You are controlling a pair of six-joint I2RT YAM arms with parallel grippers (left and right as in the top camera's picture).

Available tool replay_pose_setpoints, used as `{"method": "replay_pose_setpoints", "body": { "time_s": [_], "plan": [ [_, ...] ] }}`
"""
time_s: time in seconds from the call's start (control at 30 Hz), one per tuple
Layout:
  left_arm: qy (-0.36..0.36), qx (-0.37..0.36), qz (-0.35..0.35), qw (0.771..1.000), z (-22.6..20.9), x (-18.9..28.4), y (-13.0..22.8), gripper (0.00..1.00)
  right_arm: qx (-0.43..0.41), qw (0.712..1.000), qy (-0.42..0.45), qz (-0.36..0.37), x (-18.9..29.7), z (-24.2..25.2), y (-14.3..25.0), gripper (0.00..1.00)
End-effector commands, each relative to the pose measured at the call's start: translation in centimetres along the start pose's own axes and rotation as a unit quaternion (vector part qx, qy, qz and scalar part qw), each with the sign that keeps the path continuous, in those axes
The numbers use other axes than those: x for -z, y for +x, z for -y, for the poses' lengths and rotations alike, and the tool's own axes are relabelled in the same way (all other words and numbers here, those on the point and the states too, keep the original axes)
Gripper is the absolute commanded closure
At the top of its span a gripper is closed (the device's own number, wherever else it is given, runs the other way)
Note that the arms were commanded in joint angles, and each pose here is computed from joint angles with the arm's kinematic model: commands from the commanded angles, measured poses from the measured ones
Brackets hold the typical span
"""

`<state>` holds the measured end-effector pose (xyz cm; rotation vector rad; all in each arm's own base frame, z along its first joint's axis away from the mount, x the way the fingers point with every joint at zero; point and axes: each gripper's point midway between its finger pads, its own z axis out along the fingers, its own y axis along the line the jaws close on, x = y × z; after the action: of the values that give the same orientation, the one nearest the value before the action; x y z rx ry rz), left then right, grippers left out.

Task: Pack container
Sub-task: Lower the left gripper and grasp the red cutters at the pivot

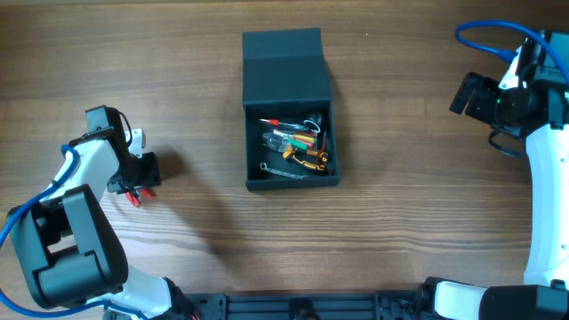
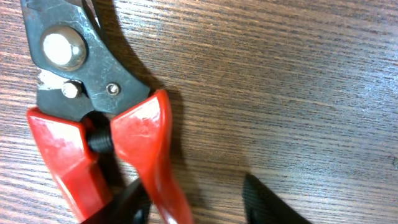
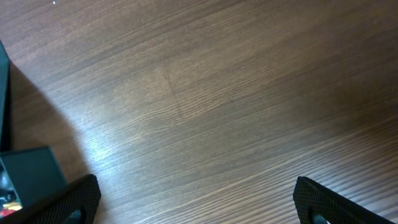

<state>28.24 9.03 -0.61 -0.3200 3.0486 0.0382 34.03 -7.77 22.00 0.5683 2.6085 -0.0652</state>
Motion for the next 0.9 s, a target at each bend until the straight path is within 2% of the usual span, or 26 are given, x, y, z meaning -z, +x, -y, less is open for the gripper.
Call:
{"method": "replay_pose_setpoints", "body": {
  "time_s": [0.0,0.23,0.33,0.43,0.6,0.73,0.87],
  "plan": [
    [0.001,0.002,-0.022,1.000,-0.20,-1.10,0.84,0.52,0.010,1.000,0.009,-0.008,-0.31,0.38,0.35,0.00],
    [0.001,0.013,-0.022,1.000,-0.20,-1.10,0.81,0.56,0.017,1.000,0.010,-0.011,-0.31,0.41,0.47,0.00],
    [0.001,0.013,-0.022,1.000,-0.19,-1.10,0.82,0.71,0.017,1.000,0.010,-0.012,-0.31,0.42,0.54,0.00],
    [0.000,0.013,-0.021,1.000,-0.20,-1.10,0.79,0.77,0.018,1.000,0.010,-0.012,-0.31,0.43,0.57,0.00],
    [0.000,0.013,-0.022,1.000,-0.20,-1.10,0.80,0.78,0.018,1.000,0.010,-0.014,-0.31,0.45,0.63,0.00],
    [0.000,0.013,-0.022,1.000,-0.20,-1.10,0.81,0.96,0.018,1.000,0.010,-0.015,-0.30,0.46,0.67,0.00],
    [0.001,0.013,-0.022,1.000,-0.20,-1.10,0.81,0.96,0.018,1.000,0.011,-0.015,-0.30,0.46,0.68,0.00]
  ]
}}
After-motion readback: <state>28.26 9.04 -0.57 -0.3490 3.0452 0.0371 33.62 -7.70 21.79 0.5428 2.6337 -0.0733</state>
